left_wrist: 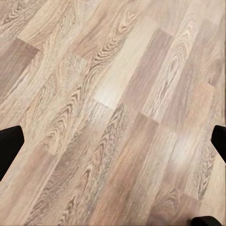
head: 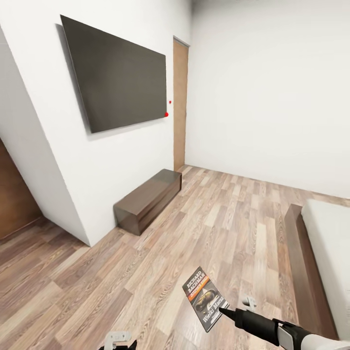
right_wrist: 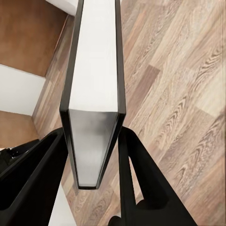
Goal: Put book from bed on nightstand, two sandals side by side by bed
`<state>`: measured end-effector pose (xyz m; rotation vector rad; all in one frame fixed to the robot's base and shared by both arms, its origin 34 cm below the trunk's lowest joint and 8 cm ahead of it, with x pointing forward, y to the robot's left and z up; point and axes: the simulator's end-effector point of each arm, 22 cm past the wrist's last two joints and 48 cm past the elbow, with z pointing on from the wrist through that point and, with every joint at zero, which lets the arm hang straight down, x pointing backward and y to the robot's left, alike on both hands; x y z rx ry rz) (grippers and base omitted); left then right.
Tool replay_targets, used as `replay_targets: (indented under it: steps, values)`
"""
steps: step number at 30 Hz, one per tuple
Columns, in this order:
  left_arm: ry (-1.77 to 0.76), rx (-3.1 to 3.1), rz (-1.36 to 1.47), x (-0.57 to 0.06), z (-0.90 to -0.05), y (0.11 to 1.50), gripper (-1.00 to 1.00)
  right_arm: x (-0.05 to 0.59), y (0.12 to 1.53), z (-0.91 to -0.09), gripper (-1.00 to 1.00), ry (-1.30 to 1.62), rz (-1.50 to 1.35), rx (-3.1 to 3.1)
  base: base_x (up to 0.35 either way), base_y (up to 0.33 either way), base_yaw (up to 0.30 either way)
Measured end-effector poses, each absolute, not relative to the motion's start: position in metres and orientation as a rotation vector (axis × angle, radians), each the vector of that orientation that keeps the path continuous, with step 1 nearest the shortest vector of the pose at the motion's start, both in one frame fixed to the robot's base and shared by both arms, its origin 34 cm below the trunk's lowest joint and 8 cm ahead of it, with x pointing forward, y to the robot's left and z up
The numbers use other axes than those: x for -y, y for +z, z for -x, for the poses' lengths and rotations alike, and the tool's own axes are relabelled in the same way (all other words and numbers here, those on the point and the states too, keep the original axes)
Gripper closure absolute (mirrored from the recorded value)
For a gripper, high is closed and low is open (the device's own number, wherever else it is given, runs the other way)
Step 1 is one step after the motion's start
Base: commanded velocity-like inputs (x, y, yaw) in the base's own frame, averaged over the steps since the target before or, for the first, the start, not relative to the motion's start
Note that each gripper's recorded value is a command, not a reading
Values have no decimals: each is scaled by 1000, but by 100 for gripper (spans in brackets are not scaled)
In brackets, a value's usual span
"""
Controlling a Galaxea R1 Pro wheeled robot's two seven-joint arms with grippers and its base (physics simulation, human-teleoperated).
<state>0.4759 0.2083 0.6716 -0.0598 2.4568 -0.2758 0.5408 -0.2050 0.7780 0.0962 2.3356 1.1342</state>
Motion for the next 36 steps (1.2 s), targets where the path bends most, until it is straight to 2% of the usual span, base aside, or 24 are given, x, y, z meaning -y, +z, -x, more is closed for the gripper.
replay_targets:
  steps: [36]
  values:
    - [-283,-2461,62,-204,-473,670,-100,205,778,-541,100,1134,-96,-2336,0,0,-243]
